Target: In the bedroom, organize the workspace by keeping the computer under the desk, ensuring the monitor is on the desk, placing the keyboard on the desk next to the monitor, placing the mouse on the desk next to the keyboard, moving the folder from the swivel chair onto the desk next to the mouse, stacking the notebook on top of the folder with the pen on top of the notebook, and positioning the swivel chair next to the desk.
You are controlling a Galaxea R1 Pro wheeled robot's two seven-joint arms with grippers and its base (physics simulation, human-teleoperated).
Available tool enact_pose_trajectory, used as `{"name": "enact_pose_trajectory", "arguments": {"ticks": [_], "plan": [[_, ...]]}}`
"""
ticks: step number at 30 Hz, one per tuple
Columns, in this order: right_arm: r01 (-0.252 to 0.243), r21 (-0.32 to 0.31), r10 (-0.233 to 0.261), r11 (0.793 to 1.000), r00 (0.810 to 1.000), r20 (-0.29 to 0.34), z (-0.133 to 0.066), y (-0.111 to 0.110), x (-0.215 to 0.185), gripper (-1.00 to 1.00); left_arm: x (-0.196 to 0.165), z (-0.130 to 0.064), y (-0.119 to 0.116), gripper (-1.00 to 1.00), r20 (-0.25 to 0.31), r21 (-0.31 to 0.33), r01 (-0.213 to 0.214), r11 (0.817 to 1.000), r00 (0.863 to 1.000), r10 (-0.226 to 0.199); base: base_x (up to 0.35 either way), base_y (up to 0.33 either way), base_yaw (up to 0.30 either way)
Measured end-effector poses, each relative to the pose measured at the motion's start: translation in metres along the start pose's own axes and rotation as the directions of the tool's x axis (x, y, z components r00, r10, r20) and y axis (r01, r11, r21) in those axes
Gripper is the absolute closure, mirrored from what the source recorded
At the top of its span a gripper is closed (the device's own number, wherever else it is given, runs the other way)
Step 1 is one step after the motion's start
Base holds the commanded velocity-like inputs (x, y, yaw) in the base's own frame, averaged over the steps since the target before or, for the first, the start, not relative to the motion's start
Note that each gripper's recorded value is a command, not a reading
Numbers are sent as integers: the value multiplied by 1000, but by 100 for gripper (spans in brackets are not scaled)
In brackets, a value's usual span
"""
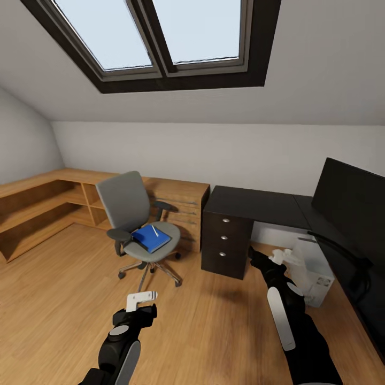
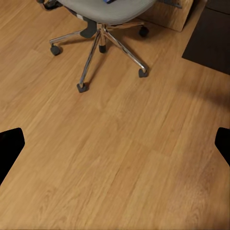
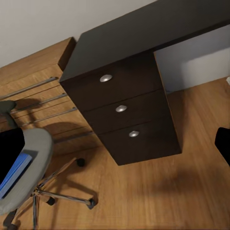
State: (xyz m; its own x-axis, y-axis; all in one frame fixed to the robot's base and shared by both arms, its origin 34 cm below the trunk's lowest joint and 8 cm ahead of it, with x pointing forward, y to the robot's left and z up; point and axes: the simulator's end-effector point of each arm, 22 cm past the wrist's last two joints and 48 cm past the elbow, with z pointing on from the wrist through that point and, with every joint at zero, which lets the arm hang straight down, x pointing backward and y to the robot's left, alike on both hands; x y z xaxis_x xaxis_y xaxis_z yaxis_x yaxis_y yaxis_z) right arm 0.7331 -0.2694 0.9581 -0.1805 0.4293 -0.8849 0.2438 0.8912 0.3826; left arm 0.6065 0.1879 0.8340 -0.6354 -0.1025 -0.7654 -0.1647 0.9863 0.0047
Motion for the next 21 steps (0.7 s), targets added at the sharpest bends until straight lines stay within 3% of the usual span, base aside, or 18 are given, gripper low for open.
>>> {"name": "enact_pose_trajectory", "arguments": {"ticks": [7,21], "plan": [[15,-17,-15,1000,1000,-5,-1,11,4,-100,0,1,1,-100,-1,-3,0,1000,1000,0,-241,0,-68],[19,-16,-19,1000,1000,-6,-1,11,5,-100,0,0,1,-100,1,-4,0,1000,1000,0,-226,0,-254]]}}
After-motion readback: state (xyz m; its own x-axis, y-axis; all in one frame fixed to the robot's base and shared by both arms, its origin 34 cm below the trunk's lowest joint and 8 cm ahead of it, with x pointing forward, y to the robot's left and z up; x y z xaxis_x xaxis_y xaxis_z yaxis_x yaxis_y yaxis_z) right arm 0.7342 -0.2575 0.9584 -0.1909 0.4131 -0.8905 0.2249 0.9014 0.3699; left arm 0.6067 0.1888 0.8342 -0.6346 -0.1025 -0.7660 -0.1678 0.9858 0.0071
